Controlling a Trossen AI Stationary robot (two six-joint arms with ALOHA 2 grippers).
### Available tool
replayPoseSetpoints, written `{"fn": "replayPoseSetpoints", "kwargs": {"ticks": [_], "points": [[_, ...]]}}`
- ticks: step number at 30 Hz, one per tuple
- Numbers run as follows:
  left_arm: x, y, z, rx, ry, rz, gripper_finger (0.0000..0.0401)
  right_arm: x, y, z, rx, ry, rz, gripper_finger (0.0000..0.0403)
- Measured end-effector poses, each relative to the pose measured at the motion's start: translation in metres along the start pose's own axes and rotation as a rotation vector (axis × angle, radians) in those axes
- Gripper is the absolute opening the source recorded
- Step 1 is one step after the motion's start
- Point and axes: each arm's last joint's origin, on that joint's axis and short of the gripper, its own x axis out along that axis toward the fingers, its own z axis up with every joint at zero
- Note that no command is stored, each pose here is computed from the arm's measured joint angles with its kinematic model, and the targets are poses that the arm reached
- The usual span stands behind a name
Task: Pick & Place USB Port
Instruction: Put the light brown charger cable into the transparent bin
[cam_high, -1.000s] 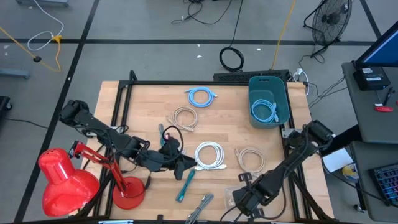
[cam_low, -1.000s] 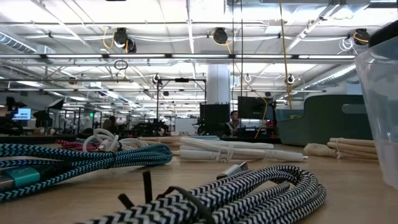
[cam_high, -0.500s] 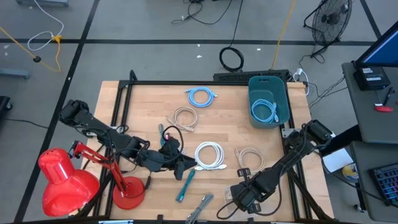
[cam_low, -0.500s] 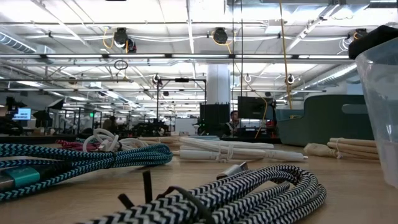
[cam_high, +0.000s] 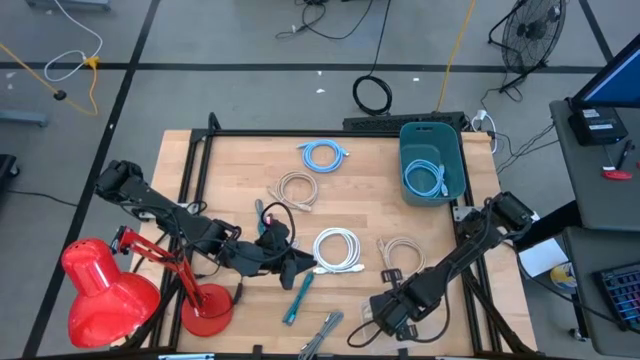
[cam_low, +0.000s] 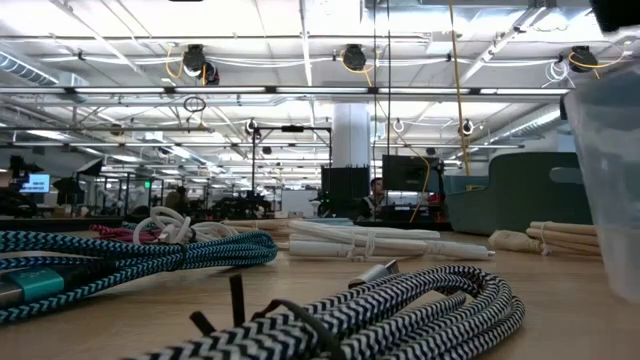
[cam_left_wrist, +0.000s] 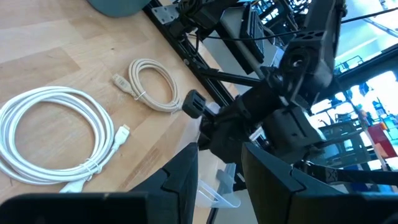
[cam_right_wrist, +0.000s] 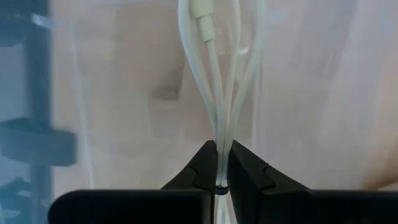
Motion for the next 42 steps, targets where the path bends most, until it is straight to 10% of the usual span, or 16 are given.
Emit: {"fn": "replayPoseSetpoints", "kwargs": {"ticks": [22, 42], "points": [[0.0, 0.0, 0.0, 0.002, 0.0, 0.001, 0.0127, 0.005, -0.002, -0.005, 0.014, 0.014, 0.051, 0.0022], [0.001, 0.002, 0.003, 0.002, -0.008, 0.013, 0.0127, -0.007, -0.002, -0.003, 0.009, -0.025, 0.077, 0.0133]]}}
